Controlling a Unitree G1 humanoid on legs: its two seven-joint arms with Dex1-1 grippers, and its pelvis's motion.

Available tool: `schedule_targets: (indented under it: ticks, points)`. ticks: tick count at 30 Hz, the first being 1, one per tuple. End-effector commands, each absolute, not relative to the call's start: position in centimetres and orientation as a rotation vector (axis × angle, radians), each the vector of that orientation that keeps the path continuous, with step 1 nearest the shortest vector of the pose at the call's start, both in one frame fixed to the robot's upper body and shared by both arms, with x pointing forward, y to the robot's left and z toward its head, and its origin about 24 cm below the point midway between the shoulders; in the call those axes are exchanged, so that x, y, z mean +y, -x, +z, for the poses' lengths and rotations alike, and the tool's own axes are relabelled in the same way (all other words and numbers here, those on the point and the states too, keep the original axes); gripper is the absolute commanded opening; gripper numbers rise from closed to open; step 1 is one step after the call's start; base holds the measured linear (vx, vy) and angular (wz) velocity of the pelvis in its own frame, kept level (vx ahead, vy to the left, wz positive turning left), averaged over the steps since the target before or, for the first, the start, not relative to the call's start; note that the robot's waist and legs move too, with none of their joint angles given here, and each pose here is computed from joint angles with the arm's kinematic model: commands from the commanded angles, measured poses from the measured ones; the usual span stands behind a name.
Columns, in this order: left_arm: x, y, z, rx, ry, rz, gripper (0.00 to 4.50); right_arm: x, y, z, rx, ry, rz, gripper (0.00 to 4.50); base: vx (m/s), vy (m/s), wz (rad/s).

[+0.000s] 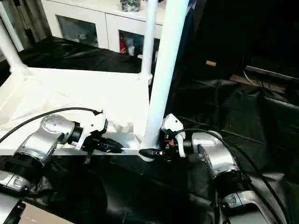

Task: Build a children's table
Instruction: Rotate leg to tighten

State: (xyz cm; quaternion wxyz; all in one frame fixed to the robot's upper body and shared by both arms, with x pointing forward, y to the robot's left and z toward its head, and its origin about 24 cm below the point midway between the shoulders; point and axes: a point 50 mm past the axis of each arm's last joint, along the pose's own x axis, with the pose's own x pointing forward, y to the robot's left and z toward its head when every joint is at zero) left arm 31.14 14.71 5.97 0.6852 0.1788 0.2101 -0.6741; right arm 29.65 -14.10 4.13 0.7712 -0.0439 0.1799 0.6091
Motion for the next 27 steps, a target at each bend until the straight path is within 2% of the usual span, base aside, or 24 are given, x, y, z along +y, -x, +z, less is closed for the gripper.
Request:
schedule_targets:
  ticks: [1,6,8,9,11,15,17,19,20,22,25,27]
  points:
    - [13.6,-31.0,6.0,0.442,-0.407,-1.529,0.0,-13.6,-29.3,4.2,0.382,0.083,1.349,2.92,0.0,0.0,0.0]
    - [12.9,-31.7,5.9,0.419,-0.392,-1.439,0.0,-13.3,-29.4,3.5,0.388,0.047,1.273,2.7,0.0,0.0,0.0]
    - [11.9,-32.3,5.9,0.394,-0.372,-1.359,0.0,-12.8,-30.7,2.6,0.379,0.053,1.062,2.7,0.0,0.0,0.0]
    - [11.9,-32.4,5.9,0.393,-0.372,-1.356,0.0,-12.7,-30.7,2.5,0.379,0.053,1.055,2.7,0.0,0.0,0.0]
    - [10.3,-33.1,5.9,0.368,-0.353,-1.263,0.0,-11.7,-31.8,1.7,0.379,0.024,0.851,2.69,0.0,0.0,0.0]
    - [9.9,-33.2,5.9,0.362,-0.348,-1.237,0.0,-11.3,-32.0,1.6,0.379,0.021,0.808,2.68,0.0,0.0,0.0]
    - [8.3,-33.5,6.0,0.339,-0.329,-1.208,0.0,-10.0,-32.5,1.4,0.393,-0.007,0.707,2.68,0.0,0.0,0.0]
    - [7.8,-33.5,6.0,0.331,-0.323,-1.203,0.0,-9.4,-32.6,1.3,0.398,-0.017,0.681,2.68,0.0,0.0,0.0]
    - [6.7,-33.5,6.1,0.319,-0.318,-1.199,0.0,-8.2,-32.8,1.4,0.386,0.004,0.664,2.68,0.0,0.0,0.0]
    - [6.4,-33.4,6.1,0.316,-0.322,-1.202,0.0,-7.5,-32.9,1.7,0.365,0.009,0.683,3.24,0.0,0.0,0.0]
    - [6.4,-33.3,6.0,0.323,-0.336,-1.212,0.0,-7.2,-33.0,2.2,0.328,-0.024,0.712,3.4,0.0,0.0,0.0]
    - [7.0,-33.1,5.8,0.335,-0.352,-1.233,0.0,-7.8,-33.1,2.5,0.315,-0.046,0.735,3.64,0.0,0.0,0.0]
